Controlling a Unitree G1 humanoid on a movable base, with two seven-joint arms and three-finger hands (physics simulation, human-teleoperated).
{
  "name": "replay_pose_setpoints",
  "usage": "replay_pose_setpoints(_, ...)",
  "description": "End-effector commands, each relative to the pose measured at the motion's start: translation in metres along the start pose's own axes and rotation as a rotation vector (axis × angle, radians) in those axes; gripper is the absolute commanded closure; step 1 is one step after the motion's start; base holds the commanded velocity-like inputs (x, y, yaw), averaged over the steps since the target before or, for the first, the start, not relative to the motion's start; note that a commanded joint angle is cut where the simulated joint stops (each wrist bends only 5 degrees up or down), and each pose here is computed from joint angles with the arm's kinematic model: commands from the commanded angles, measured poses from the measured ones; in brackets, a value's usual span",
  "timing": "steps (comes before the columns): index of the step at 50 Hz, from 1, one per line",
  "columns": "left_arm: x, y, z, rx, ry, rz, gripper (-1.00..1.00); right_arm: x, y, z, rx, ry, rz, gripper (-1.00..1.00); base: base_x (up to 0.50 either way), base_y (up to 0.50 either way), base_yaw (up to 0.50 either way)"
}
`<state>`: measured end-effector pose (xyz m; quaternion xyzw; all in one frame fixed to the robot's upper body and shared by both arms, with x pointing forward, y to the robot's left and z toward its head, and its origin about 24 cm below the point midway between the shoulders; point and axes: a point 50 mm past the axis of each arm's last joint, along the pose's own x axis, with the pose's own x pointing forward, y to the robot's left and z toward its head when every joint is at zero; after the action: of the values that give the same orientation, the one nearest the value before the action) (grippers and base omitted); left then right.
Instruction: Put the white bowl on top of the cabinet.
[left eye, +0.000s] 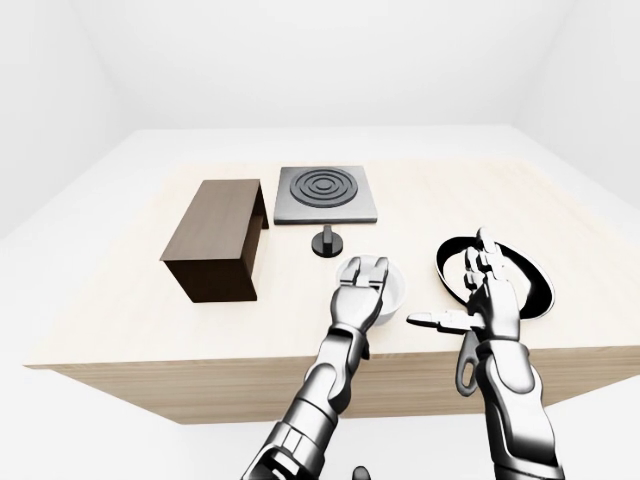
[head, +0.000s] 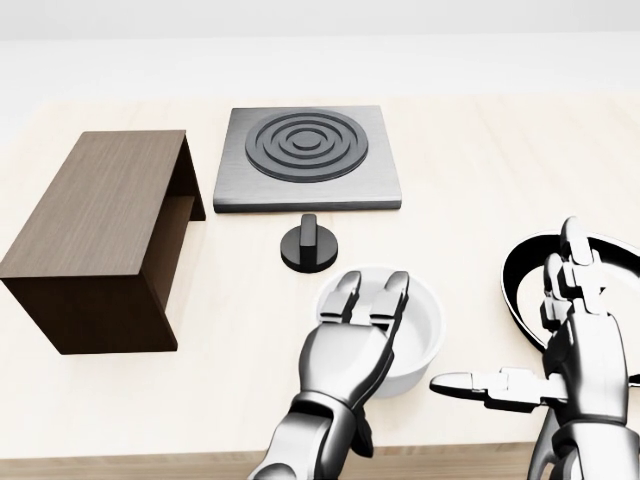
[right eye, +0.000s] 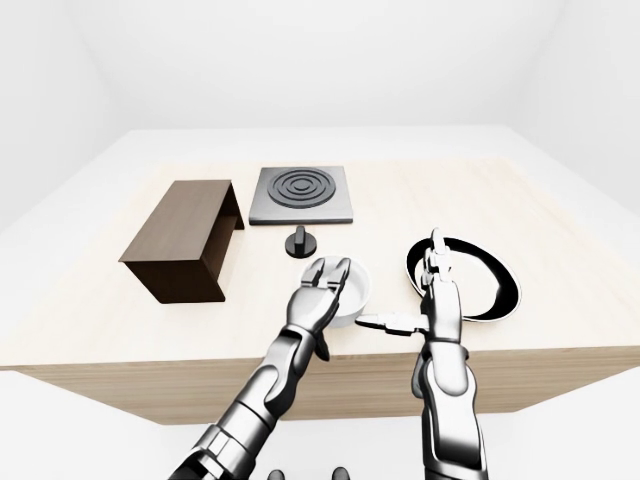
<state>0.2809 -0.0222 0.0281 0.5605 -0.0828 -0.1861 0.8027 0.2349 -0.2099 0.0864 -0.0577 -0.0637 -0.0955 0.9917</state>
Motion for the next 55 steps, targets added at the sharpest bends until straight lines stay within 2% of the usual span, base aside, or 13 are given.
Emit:
replay_pose_setpoints(1, 0.005, 0.0, -0.002, 0.025, 0.004, -0.022, -1.0, -0.001, 0.0, 0.001, 0.001, -0.003, 0.001, -1.0, 0.0, 0.0, 0.0)
replay_pose_setpoints(7, 0.007, -0.002, 0.0, 0.033, 0.0, -0.034, -1.0, -0.001, 0.0, 0.002, 0.002, -0.006, 0.0, -1.0, 0.0, 0.0, 0.0)
replay_pose_setpoints(8, 0.007, -0.015, -0.008, 0.054, 0.023, -0.078, -1.0, -0.002, 0.002, 0.0, -0.004, 0.001, 0.006, -1.0, 0.0, 0.0, 0.0)
replay_pose_setpoints(31, 0.009, -0.018, -0.011, 0.055, 0.035, -0.088, -1.0, -0.002, 0.002, 0.0, -0.006, 0.001, 0.007, -1.0, 0.0, 0.0, 0.0)
replay_pose_setpoints(32, 0.009, -0.018, -0.011, 0.055, 0.034, -0.088, -0.57, -0.002, 0.002, 0.0, -0.006, 0.002, 0.008, -1.0, 0.0, 0.0, 0.0)
replay_pose_setpoints(33, 0.009, -0.018, -0.011, 0.054, 0.033, -0.086, 0.56, -0.002, 0.002, 0.0, -0.006, 0.002, 0.008, -1.0, 0.0, 0.0, 0.0)
replay_pose_setpoints(34, 0.009, -0.018, -0.011, 0.059, 0.032, -0.087, 1.0, -0.002, 0.002, 0.0, -0.006, 0.001, 0.008, -1.0, 0.0, 0.0, 0.0)
replay_pose_setpoints(55, 0.008, -0.018, -0.011, 0.069, 0.029, -0.078, 1.0, -0.002, 0.003, -0.001, -0.005, 0.004, 0.008, -1.0, 0.0, 0.0, 0.0)
